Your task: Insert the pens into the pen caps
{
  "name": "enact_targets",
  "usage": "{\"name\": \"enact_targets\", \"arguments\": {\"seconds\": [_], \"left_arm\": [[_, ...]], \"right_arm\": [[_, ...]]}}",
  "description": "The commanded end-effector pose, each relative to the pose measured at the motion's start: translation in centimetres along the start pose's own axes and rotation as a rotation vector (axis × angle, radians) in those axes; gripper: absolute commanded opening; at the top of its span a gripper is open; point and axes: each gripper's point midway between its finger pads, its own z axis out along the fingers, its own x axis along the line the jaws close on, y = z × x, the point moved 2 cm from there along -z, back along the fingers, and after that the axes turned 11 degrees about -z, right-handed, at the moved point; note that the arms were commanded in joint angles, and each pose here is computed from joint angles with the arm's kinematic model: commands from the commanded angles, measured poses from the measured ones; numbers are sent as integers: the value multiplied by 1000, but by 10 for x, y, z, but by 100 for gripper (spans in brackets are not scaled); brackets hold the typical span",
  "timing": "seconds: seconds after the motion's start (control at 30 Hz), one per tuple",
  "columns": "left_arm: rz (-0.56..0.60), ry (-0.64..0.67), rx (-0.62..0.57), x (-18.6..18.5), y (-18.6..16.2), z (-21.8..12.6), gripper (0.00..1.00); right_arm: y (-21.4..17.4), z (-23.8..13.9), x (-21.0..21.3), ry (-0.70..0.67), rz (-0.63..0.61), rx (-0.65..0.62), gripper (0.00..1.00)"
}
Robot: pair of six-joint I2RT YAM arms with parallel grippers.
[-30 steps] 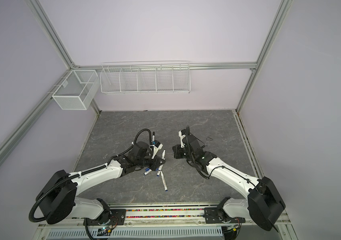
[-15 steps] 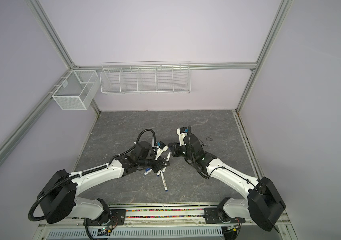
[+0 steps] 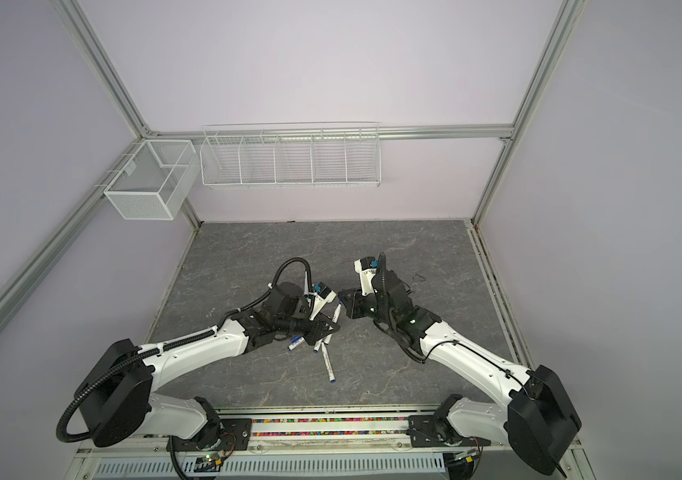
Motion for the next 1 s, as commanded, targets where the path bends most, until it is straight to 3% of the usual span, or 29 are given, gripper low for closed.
{"name": "enact_targets", "arguments": {"seconds": [0.0,0.97], "left_arm": [[21,-4,-12,-3,7,1,0],[39,-27,-40,-8,7,-5,0]], "right_arm": [[-14,4,2,18,-10,52,8],[-12,14,-2,-18,-24,53,8]]}}
